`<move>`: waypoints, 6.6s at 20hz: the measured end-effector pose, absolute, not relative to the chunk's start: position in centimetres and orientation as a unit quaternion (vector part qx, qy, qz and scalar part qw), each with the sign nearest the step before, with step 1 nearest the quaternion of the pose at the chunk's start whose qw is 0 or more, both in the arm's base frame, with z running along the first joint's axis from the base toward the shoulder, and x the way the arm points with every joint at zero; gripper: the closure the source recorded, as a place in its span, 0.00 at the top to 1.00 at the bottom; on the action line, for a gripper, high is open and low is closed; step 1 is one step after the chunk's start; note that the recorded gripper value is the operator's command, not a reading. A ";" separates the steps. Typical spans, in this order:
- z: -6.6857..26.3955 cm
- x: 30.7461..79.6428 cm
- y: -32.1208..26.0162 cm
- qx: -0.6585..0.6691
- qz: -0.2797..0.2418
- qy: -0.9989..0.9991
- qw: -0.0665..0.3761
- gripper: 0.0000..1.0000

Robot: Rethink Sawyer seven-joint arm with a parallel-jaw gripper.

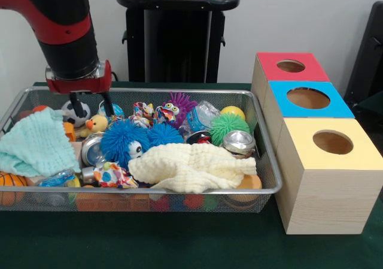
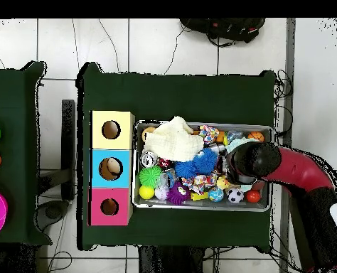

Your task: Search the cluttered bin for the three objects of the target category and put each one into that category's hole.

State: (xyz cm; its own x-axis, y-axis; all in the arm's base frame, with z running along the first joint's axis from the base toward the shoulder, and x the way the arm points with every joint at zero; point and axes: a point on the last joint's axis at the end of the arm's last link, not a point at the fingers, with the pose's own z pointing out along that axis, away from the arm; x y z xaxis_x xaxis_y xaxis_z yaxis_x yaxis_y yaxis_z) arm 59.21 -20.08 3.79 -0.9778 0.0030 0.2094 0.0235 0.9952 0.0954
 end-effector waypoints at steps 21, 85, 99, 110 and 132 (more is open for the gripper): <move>-0.3 55.7 -18.3 0.008 -0.057 -0.995 0.079 1.00; -2.6 49.3 -20.3 0.013 -0.081 -0.990 0.111 1.00; -3.4 50.6 -19.3 0.018 -0.094 -0.990 0.100 1.00; -3.2 50.8 -19.1 0.023 -0.095 -0.989 0.113 1.00; -1.9 54.5 -21.1 0.031 -0.068 -0.988 0.138 1.00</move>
